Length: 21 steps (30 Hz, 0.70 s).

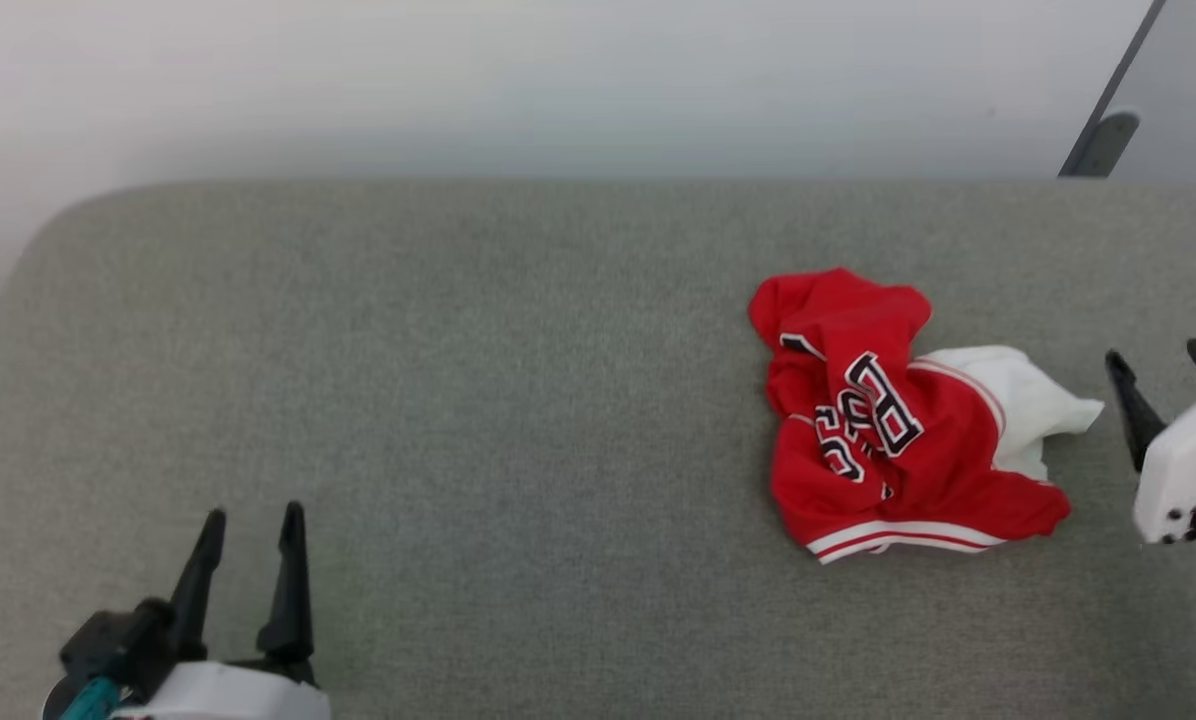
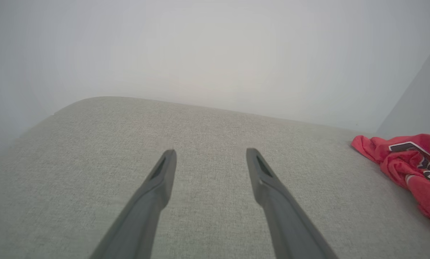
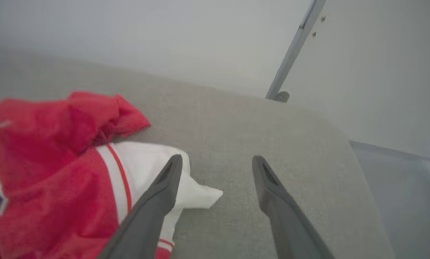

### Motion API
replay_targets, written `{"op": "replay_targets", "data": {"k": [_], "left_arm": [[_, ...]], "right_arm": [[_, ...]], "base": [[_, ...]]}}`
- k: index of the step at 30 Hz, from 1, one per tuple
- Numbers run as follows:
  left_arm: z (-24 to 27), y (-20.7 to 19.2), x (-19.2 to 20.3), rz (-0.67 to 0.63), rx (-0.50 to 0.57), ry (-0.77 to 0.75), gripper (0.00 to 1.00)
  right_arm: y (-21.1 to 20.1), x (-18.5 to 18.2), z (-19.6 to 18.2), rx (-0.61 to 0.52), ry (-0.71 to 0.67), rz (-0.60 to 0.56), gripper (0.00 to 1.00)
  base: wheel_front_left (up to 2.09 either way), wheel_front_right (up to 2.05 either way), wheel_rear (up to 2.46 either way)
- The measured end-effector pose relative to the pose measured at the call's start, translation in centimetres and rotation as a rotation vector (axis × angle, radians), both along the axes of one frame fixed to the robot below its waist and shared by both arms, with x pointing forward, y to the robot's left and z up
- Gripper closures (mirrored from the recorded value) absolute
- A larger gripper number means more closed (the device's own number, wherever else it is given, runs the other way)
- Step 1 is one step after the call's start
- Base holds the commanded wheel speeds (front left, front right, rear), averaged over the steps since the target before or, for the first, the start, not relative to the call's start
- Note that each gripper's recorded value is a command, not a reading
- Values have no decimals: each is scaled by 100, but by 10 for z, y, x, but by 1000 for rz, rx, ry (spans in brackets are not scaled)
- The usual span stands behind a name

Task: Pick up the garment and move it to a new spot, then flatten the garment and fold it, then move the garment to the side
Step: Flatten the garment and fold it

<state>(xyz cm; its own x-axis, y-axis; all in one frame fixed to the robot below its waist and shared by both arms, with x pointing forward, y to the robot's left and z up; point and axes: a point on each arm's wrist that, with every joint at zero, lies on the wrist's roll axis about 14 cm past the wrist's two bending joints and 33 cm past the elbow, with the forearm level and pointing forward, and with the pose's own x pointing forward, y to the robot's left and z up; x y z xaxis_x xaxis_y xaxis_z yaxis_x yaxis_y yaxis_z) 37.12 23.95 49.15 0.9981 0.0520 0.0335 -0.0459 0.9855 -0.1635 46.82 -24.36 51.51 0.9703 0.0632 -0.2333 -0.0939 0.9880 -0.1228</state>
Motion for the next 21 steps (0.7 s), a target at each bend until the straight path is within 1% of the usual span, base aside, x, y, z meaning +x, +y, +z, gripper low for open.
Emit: {"op": "replay_targets", "data": {"k": [2, 4, 5, 7, 9, 12, 16, 18, 21], "left_arm": [[-5, -1, 4, 2, -4, 12, 0], [-9, -2, 8, 7, -14, 23, 0], [-12, -1, 9, 9, -18, 30, 0], [-18, -1, 11, 17, -22, 45, 0], [-21, -1, 13, 24, -27, 53, 0], [-25, 1, 17, 38, -35, 62, 0], [-34, 1, 23, 45, -42, 83, 0], [-38, 0, 26, 47, -52, 92, 0], [-44, 1, 29, 53, -57, 107, 0]], "right_arm": [[-2, 4, -22, -59, 174, 27, 0], [7, 6, -40, -58, 328, 68, 0], [9, 6, -46, -81, 396, 90, 0], [3, 5, -54, -133, 515, 106, 0], [-1, 6, -60, -144, 603, 116, 0], [3, 9, -69, -182, 676, 153, 0], [11, 19, -87, -198, 705, 188, 0], [15, 20, -101, -189, 734, 202, 0], [23, 20, -118, -210, 762, 239, 0]], "base": [[0, 0, 0], [0, 0, 0], [0, 0, 0], [0, 0, 0], [0, 0, 0], [0, 0, 0], [0, 0, 0], [0, 0, 0], [0, 0, 0]]}}
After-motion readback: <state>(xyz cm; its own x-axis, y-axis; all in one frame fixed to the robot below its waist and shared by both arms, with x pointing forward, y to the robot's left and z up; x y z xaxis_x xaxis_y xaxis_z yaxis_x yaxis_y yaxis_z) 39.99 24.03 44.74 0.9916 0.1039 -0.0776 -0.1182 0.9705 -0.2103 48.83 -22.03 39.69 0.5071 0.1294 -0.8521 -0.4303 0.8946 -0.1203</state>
